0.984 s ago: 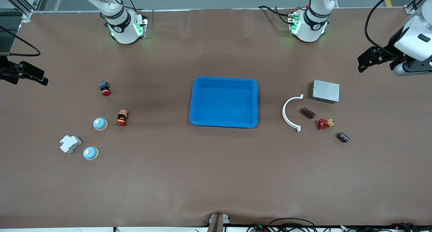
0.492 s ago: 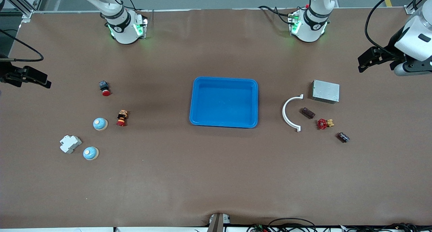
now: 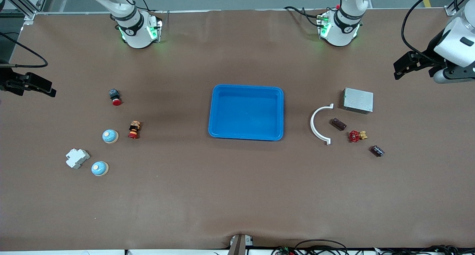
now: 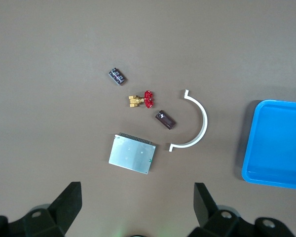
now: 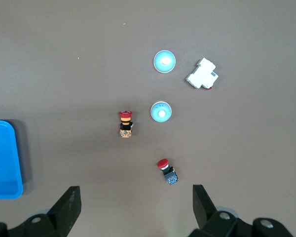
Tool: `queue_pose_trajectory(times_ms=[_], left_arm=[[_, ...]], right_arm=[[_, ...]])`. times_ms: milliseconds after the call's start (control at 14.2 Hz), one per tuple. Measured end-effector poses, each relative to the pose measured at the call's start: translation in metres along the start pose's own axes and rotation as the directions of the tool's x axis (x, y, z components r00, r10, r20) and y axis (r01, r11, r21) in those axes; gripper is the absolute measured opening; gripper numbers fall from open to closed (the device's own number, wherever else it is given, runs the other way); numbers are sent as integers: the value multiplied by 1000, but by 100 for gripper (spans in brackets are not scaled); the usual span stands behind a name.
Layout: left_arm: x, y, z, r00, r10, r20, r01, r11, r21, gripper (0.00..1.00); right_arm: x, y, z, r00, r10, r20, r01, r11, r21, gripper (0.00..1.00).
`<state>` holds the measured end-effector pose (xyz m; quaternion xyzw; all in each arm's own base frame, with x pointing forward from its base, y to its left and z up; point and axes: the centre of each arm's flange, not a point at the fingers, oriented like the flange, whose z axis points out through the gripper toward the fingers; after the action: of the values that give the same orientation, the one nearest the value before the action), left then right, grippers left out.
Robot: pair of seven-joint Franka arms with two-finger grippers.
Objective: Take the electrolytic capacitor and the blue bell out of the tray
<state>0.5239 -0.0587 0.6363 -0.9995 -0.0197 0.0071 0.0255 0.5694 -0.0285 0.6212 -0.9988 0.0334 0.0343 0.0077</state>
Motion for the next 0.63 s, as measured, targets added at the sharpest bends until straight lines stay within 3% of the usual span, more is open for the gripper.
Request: queue_pose_trajectory(times_ms=[633], left_arm=[[0,0,-7,1000,0,-15,0,1000,-2,100]], right_arm=[[4,1,28,1000,4,28,-4,1000,0,100]])
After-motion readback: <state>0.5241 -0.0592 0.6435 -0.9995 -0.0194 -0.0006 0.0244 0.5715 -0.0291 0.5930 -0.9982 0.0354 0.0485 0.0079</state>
